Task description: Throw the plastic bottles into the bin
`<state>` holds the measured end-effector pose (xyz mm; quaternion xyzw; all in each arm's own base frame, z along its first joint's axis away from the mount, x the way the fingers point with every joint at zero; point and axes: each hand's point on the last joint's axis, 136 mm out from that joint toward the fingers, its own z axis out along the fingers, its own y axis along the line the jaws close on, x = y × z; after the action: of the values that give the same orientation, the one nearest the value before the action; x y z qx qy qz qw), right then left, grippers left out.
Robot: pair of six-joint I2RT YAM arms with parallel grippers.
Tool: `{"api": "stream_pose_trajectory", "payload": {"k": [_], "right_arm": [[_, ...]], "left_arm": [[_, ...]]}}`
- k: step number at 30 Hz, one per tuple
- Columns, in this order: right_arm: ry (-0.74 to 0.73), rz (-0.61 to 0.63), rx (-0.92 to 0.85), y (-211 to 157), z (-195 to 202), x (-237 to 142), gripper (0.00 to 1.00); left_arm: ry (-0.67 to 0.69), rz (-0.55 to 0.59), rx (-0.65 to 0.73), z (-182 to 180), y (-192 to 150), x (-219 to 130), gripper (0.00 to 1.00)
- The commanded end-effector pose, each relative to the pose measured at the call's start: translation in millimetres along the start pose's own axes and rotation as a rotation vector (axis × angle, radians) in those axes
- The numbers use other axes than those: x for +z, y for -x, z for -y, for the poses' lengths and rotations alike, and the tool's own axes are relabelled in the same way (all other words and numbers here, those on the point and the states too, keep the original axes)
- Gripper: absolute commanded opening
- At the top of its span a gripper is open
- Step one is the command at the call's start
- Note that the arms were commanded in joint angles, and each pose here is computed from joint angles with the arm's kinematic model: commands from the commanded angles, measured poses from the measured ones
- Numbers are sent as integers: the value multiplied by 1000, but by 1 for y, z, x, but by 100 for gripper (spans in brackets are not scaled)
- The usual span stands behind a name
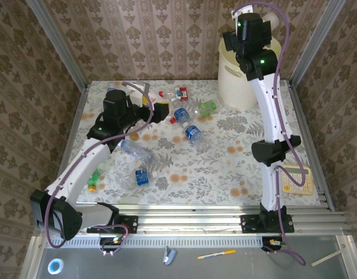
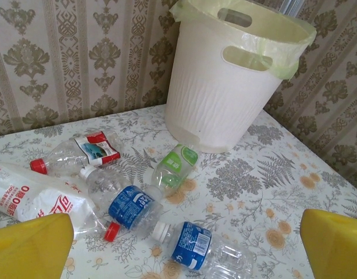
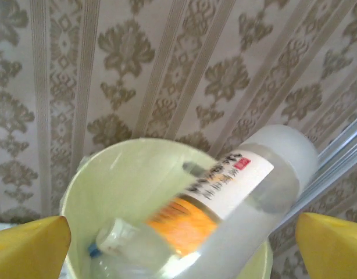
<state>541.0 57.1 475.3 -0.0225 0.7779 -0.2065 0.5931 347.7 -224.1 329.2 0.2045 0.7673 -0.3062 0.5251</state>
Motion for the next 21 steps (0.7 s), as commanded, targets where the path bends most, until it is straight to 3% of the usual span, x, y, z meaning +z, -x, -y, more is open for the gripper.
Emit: {"api": "stream_pose_trajectory", "payload": {"k": [1, 14, 21], "right_arm": [[16, -4, 79, 7, 17, -29, 100], [141, -19, 125, 6, 14, -62, 100], [265, -37, 152, 5, -4, -83, 100]], "left_arm": [[-12, 24, 33, 6, 15, -10, 100], [45, 27, 17, 0, 6, -32, 100], [64, -59, -44, -2, -10, -38, 100]]}}
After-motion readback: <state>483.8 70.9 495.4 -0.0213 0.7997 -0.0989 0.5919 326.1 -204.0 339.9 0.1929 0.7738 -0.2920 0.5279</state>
